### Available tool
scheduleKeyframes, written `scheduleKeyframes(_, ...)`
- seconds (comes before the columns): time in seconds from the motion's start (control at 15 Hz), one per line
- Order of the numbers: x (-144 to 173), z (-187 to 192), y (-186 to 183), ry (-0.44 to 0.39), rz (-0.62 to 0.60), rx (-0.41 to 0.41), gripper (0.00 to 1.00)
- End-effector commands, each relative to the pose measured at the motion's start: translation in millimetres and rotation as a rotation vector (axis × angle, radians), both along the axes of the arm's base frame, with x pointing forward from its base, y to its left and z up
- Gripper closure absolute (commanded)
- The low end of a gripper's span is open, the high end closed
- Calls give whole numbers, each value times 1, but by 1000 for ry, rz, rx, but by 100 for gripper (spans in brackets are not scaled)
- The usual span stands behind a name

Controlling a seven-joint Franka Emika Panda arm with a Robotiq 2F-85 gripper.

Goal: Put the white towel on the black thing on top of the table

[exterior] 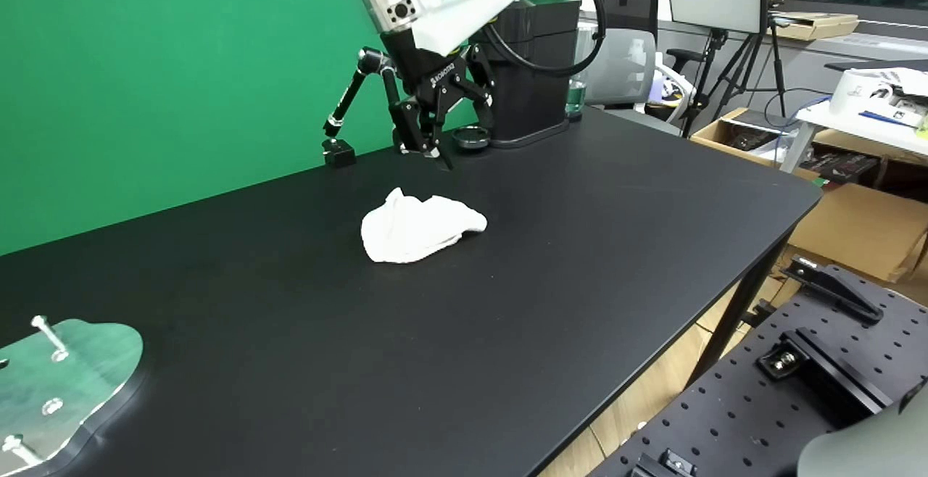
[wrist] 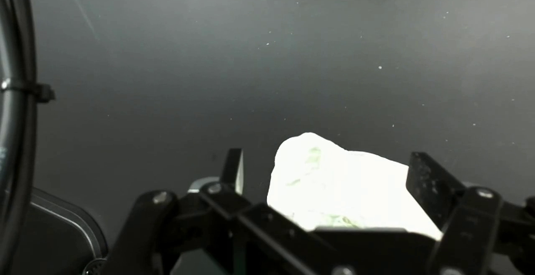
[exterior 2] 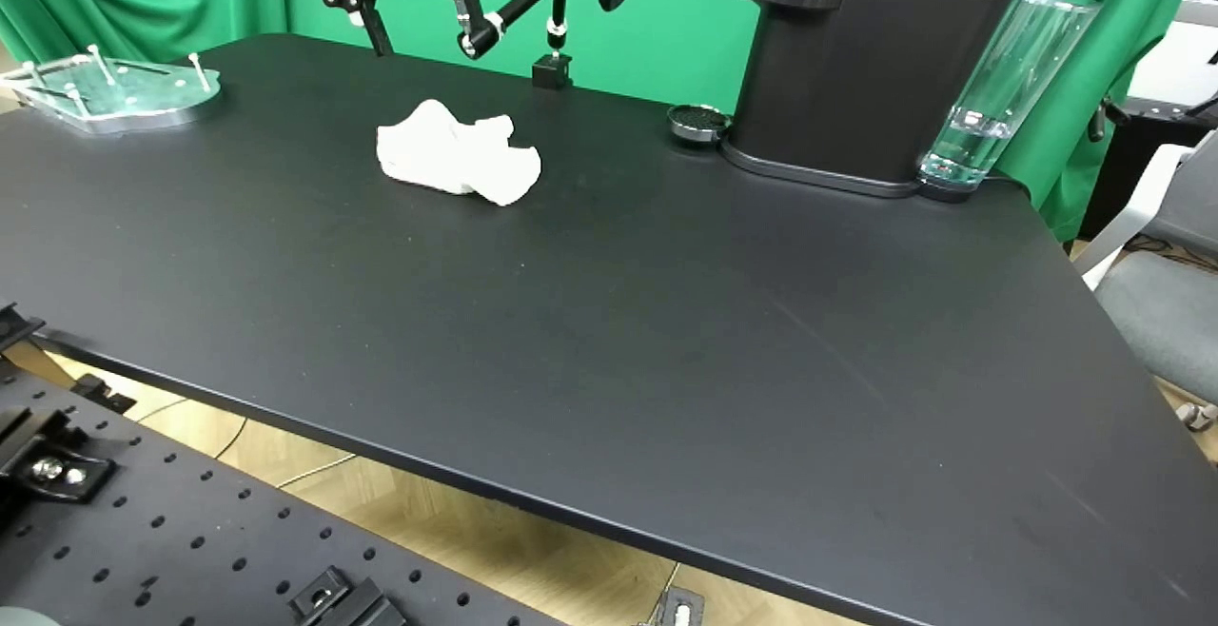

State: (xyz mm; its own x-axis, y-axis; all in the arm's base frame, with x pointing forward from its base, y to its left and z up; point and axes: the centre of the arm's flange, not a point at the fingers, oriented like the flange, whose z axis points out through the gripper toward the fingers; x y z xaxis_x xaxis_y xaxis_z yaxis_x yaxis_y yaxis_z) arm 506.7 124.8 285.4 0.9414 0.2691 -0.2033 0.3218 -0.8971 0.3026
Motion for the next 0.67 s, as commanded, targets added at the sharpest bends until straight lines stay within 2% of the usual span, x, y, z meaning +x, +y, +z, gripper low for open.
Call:
scheduleKeyframes(0.0,0,0,0,0,0,0,0)
scheduleKeyframes(0.53,0,0,0,0,0,0,0)
scheduleKeyframes(0.6,0,-2,1,-38,17,7,0)
